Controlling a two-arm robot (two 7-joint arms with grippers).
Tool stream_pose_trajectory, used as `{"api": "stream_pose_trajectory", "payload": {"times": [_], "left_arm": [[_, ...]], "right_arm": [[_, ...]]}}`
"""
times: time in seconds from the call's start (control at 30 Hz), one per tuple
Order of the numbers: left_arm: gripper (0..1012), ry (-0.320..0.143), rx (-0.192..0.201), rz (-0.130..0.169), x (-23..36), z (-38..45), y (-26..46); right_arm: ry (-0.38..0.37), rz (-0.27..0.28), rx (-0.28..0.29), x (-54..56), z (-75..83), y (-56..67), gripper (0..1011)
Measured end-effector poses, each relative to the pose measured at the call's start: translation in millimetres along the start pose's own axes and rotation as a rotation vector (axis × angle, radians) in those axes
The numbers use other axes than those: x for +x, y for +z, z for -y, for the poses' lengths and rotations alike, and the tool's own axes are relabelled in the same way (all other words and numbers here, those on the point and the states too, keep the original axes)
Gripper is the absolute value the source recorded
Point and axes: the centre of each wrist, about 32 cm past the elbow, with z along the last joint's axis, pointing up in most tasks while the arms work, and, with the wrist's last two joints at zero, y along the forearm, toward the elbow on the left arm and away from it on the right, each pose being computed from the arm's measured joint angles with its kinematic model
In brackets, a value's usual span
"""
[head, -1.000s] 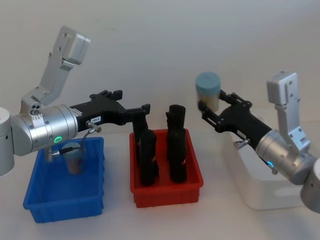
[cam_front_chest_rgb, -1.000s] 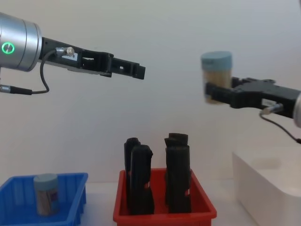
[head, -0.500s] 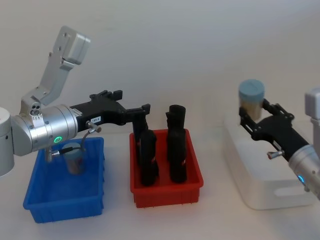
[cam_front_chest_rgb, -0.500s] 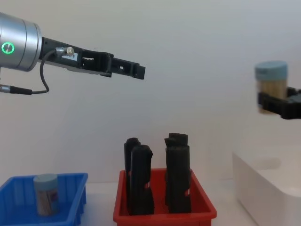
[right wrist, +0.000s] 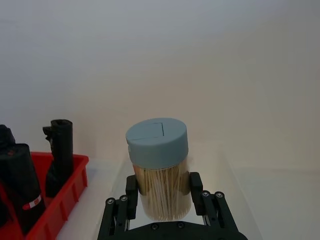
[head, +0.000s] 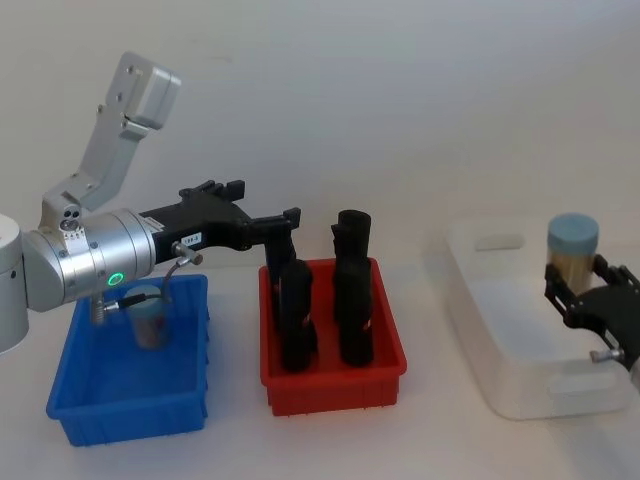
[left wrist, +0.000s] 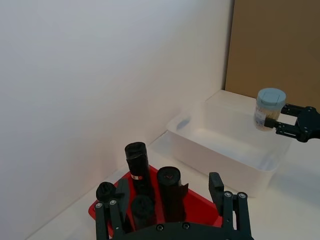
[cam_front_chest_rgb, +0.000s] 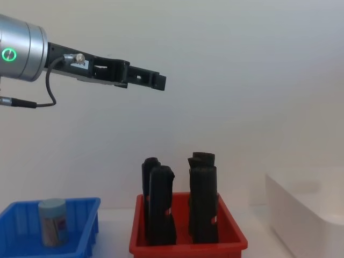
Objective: Pick the cotton swabs from the blue box and place them into the white box.
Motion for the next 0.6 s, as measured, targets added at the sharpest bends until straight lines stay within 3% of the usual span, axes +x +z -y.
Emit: {"api": "stream_pose_trajectory", "payload": {"times": [0.2, 0.6], "left_arm": [[1004, 0.0, 0.0, 0.0, 0.0, 0.0, 0.0], [1004, 0.0, 0.0, 0.0, 0.0, 0.0, 0.0]], "right_arm": [[-0.026, -0.029, -0.064, 6.7, 8.5, -16.4, 629], [-0.032, -0.052, -0.093, 12.2, 11.9, -31.6, 628]]}}
